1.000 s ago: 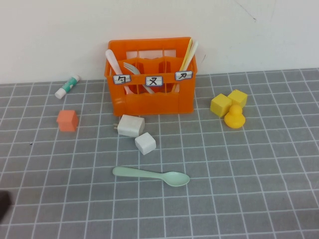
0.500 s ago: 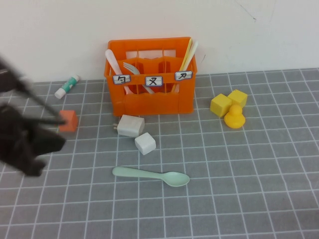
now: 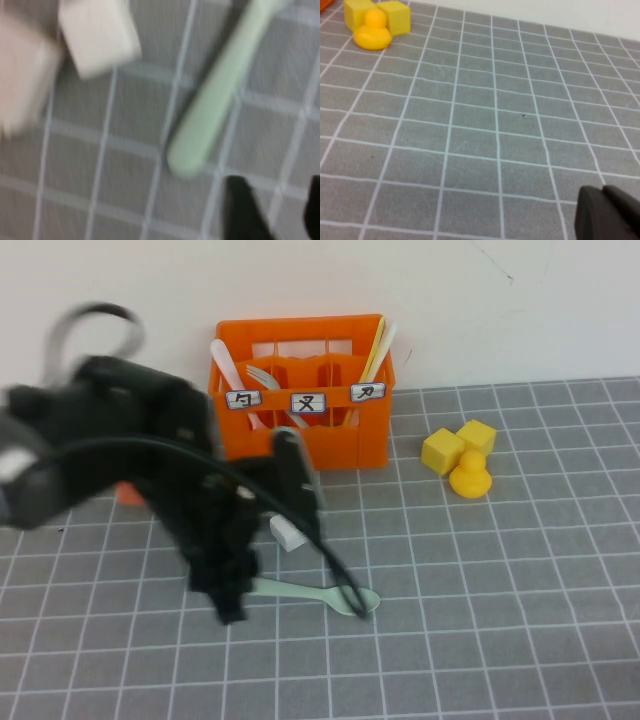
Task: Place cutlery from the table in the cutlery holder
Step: Pick up the spoon
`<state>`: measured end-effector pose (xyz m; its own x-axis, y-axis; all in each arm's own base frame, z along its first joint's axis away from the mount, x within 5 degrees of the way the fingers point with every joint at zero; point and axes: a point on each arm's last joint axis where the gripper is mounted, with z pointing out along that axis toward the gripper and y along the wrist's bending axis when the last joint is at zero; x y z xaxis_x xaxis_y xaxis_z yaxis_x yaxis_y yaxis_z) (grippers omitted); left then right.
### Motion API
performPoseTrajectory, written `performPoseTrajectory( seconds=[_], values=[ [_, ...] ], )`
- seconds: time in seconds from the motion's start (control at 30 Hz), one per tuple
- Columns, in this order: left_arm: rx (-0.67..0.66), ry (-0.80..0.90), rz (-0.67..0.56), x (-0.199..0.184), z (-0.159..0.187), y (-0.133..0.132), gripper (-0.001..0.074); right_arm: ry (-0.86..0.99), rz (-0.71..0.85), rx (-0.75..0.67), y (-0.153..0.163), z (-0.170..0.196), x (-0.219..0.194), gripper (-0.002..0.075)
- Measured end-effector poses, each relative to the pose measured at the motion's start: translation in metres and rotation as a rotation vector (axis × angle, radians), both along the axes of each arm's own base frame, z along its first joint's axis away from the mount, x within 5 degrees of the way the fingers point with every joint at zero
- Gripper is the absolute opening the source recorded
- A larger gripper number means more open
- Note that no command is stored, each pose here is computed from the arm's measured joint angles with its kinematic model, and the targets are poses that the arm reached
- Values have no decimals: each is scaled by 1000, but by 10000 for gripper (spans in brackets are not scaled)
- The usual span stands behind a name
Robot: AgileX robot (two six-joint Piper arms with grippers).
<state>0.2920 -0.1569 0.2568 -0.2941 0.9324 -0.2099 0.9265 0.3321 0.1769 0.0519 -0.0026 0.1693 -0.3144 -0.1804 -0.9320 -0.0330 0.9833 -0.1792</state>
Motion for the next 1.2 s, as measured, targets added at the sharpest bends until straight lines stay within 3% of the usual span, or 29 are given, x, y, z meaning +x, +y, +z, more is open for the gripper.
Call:
performPoseTrajectory(
  seconds=[0.13, 0.27, 0.5, 1.03, 1.2],
  values=[
    [16, -36, -42, 8, -19, -25, 379, 0, 0, 0, 0, 0, 0, -3],
    [28, -34, -60, 14, -38, -35, 432, 0, 0, 0, 0, 0, 0, -3],
    [40, -53, -76, 26, -62, -41, 390, 0, 0, 0, 0, 0, 0, -3],
    [-49, -57, -135, 32, -72, -55, 369, 0, 0, 0, 0, 0, 0, -3],
    [-111, 20, -207, 26, -75, -60, 237, 0, 0, 0, 0, 0, 0, -3]
  ],
)
